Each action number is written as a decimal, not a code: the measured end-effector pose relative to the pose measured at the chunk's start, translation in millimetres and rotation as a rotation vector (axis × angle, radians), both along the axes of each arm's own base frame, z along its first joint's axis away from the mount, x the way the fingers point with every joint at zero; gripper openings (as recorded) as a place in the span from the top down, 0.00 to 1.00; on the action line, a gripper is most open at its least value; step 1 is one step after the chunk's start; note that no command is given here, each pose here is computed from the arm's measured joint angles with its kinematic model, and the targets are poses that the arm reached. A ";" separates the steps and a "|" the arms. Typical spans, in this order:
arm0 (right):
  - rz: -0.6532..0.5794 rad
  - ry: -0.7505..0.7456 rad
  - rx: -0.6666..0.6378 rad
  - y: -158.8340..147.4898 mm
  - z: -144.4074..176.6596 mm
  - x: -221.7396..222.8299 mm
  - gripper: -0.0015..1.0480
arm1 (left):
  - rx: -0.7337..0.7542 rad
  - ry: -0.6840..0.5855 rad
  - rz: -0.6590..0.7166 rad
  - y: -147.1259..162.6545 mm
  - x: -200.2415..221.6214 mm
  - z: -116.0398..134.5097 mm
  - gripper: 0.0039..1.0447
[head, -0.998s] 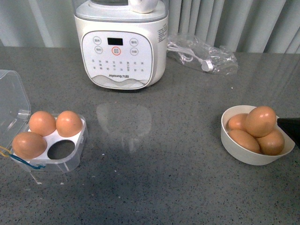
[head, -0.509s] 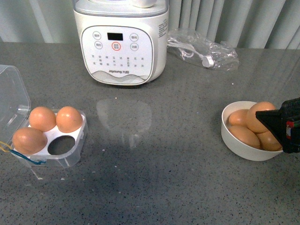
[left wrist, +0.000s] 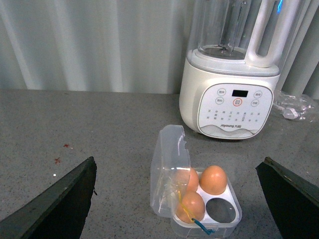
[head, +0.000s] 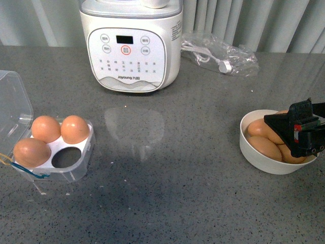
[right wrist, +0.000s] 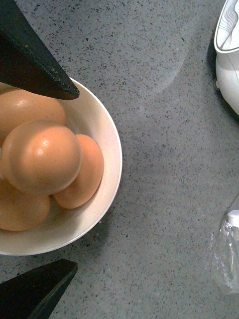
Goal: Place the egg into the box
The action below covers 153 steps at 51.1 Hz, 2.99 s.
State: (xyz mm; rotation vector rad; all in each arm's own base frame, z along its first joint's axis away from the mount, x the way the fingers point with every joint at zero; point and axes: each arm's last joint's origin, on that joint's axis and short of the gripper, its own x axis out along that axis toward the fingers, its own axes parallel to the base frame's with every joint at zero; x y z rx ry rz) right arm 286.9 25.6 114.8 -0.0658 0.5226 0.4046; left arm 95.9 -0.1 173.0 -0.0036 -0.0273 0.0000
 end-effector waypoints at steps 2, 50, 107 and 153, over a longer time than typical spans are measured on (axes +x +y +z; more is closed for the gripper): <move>0.004 -0.001 0.002 0.9 -0.5 1.4 0.07 | 0.000 0.000 0.000 0.0 0.0 0.0 0.06; 0.006 0.019 0.033 10.5 0.8 -1.1 0.62 | 0.000 0.000 0.000 0.0 0.0 0.0 0.06; 0.829 0.102 0.332 208.9 48.4 66.4 0.62 | 0.000 0.000 0.000 0.0 0.0 0.0 0.06; 1.005 0.207 0.272 258.0 6.9 73.4 0.62 | 0.000 0.000 0.000 0.0 0.0 0.0 0.06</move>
